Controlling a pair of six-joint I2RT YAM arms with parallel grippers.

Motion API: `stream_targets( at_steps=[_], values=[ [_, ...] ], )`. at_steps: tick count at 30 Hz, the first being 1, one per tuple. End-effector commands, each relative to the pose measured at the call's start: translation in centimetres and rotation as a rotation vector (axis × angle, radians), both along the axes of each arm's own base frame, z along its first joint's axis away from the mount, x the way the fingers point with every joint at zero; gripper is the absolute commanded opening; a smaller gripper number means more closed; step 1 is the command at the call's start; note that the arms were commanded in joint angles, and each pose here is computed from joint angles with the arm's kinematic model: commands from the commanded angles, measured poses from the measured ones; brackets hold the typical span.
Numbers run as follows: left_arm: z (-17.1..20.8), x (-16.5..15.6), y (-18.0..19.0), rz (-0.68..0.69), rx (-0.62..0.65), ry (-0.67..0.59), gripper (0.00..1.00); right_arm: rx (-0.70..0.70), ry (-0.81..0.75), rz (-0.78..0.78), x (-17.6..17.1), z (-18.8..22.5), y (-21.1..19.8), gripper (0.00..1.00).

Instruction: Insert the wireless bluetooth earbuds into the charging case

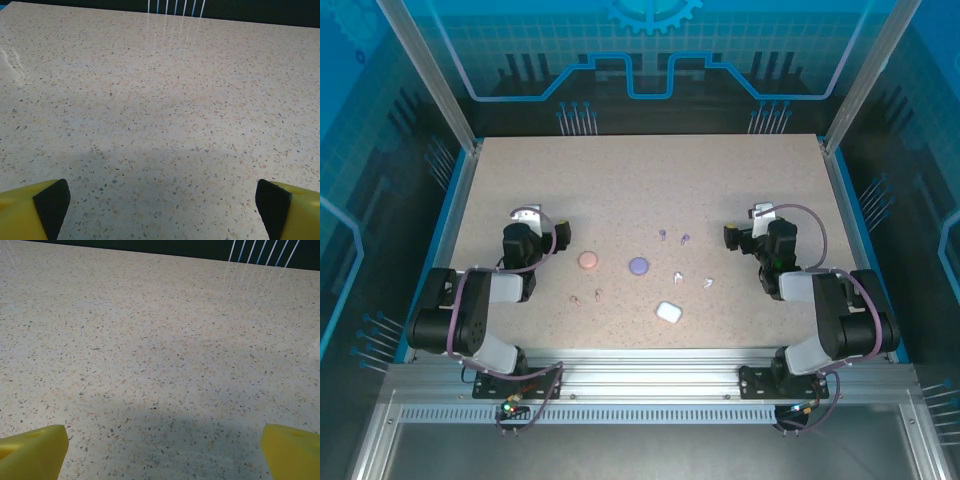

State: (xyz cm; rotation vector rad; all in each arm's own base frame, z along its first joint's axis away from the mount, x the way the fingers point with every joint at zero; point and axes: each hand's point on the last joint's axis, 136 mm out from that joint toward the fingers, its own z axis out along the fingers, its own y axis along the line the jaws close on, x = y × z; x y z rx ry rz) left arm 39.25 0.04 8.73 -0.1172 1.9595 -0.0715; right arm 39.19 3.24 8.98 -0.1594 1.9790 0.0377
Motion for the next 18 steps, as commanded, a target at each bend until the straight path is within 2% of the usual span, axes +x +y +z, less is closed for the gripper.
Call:
stream_targets(
  at_steps=[1,18],
  values=[
    [0.40,0.12,0.63,0.027,-0.008,-0.018,0.99,-0.001,-0.009,0.008,0.52,0.37,-0.07,1.00],
    [0.37,0.29,0.49,0.021,0.000,-0.009,0.99,0.001,-0.010,0.008,0.60,0.43,-0.11,1.00]
  ],
)
